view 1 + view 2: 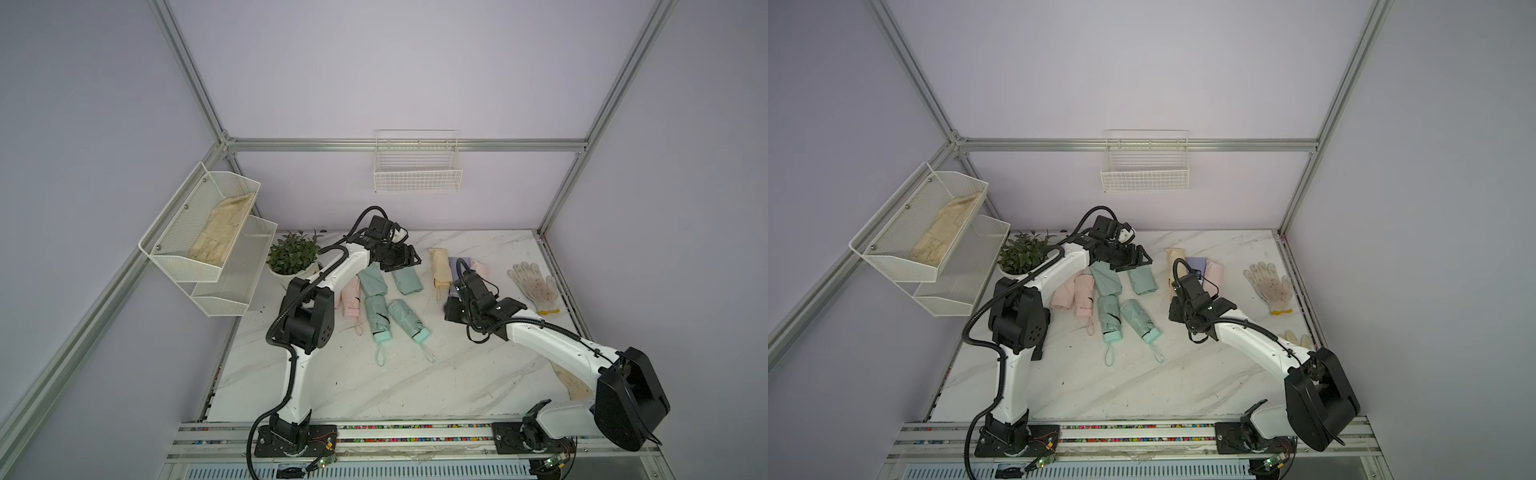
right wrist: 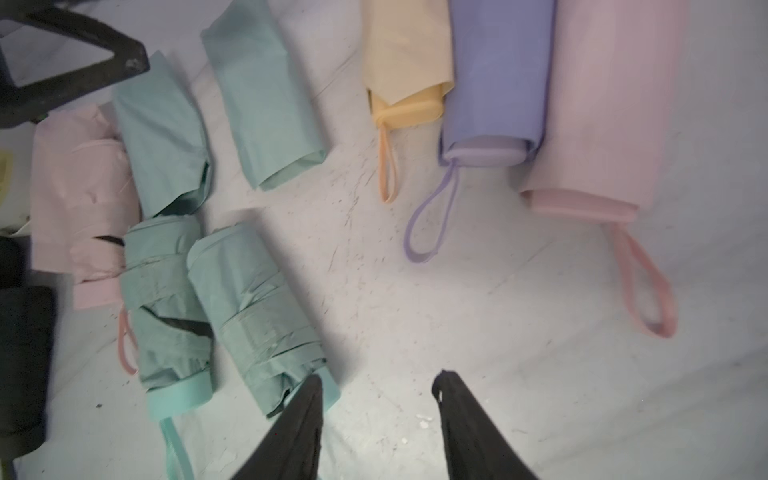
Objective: Take umbrellas out of sleeves
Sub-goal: Move the umbrella to the center of the board.
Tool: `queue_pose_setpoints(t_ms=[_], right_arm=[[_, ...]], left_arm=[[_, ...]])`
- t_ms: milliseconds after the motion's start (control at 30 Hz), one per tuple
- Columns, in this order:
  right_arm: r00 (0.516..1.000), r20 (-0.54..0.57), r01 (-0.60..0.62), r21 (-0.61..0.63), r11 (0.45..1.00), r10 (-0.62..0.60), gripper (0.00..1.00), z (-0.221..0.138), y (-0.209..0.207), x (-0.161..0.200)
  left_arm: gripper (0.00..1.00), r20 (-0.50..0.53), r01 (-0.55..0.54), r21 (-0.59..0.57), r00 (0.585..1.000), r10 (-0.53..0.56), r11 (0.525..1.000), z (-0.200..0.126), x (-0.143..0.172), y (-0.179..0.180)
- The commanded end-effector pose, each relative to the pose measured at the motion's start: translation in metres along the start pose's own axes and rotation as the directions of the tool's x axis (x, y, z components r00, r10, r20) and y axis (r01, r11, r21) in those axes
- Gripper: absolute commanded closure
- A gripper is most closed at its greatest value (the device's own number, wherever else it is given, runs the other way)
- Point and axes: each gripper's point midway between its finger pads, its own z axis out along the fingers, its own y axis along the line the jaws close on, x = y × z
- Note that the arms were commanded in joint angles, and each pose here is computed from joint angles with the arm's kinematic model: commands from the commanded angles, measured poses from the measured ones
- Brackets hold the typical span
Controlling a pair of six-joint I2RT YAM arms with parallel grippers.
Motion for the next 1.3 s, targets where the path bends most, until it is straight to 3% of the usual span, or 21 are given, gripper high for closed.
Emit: queue_pose_setpoints(t_ms=[0,233,533,733,900,1267], right_arm=[[0.998,-0.036,0.055,-0.009,0.998,-0.056,0.52,0.014,0.002,-0.014],[0.997,-0.056,0.055,-0.013,0.998,-0.056,0.61,0.068,0.011,-0.052],[0.991,-0.114,0.071,0.039,0.997,-0.066,0.7,0.124,0.01,-0.056],[0.987,-0.15,0.074,0.073,0.995,-0.063,0.73,0.134,0.003,-0.048],[0.986,-0.157,0.075,0.079,0.994,-0.061,0.82,0.133,0.001,-0.045],[0.982,-0.177,0.079,0.094,0.992,-0.061,0.84,0.137,-0.005,-0.037]], left_arm=[[0.28,0.023,-0.06,0.058,0.998,0.059,0.997,0.004,-0.017,-0.022],[0.3,0.006,-0.058,0.074,0.998,0.058,0.996,0.019,-0.014,-0.026],[0.3,-0.008,-0.06,0.068,0.998,0.06,0.996,0.012,-0.002,-0.024],[0.3,-0.011,-0.059,0.076,0.998,0.06,0.995,0.013,-0.001,-0.023],[0.3,-0.009,-0.053,0.085,0.999,0.054,0.995,0.014,-0.003,-0.024],[0.3,-0.01,-0.048,0.082,0.999,0.049,0.995,0.013,-0.002,-0.023]])
